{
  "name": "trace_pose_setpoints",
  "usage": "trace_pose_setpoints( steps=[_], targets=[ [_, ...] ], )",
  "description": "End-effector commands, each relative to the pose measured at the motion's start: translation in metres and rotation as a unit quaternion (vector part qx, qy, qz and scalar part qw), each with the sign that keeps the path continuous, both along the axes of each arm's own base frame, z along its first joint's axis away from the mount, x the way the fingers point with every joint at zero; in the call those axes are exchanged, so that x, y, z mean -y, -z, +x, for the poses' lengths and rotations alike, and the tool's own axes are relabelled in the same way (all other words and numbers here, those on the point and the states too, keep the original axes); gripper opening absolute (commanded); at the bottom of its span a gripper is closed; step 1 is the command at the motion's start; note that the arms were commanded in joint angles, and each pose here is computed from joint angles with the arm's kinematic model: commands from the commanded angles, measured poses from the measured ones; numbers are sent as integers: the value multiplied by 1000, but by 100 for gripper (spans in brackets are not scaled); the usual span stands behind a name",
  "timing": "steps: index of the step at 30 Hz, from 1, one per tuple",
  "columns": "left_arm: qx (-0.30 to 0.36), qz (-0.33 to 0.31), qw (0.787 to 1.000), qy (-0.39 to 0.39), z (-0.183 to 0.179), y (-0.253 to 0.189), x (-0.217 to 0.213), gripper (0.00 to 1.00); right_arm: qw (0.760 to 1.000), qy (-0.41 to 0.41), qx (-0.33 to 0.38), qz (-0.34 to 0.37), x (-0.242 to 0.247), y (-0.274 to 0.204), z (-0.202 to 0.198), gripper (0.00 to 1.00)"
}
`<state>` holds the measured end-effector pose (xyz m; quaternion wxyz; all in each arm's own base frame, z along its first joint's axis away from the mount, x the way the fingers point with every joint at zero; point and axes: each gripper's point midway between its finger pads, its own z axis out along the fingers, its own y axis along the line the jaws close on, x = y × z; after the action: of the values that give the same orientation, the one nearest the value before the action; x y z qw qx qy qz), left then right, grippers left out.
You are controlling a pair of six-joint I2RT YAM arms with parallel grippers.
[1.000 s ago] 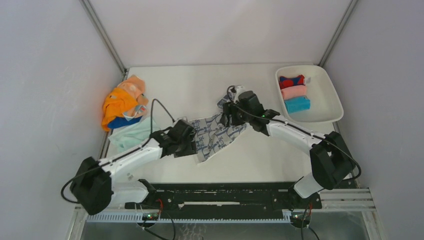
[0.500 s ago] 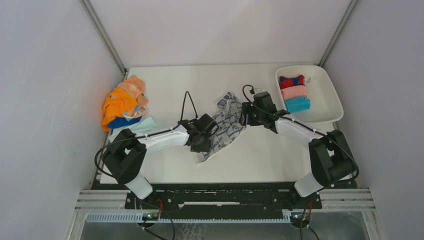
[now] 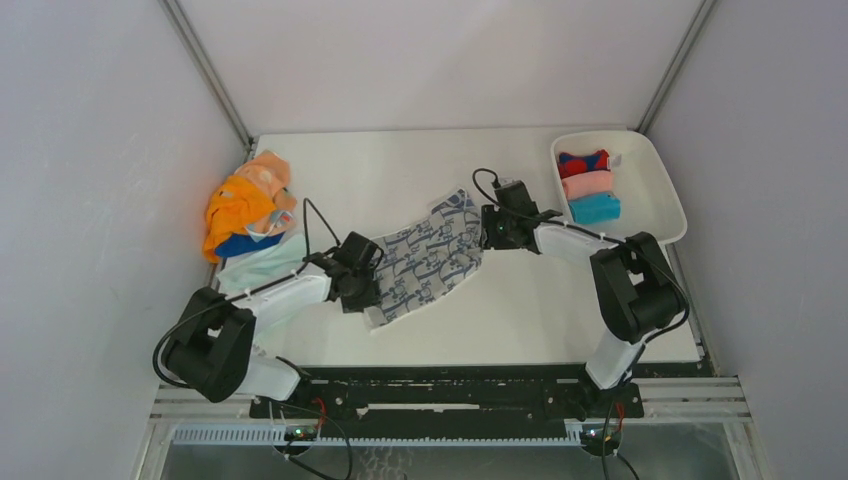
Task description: Roll the towels
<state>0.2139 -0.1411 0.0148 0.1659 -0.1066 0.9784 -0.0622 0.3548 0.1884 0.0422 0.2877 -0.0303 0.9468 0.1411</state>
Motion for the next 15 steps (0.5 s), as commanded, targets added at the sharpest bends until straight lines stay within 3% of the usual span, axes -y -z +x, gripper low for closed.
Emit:
trace_pose_setpoints(
  steps=[1, 15],
  targets=[
    [-58, 60, 996, -17, -33, 24, -36, 51, 1000, -3, 26, -13, -12, -9, 23, 44],
    [-56, 57, 996, -29, -34, 25, -43, 52, 995, -43, -3, -92, -36, 23, 36, 43]
  ],
)
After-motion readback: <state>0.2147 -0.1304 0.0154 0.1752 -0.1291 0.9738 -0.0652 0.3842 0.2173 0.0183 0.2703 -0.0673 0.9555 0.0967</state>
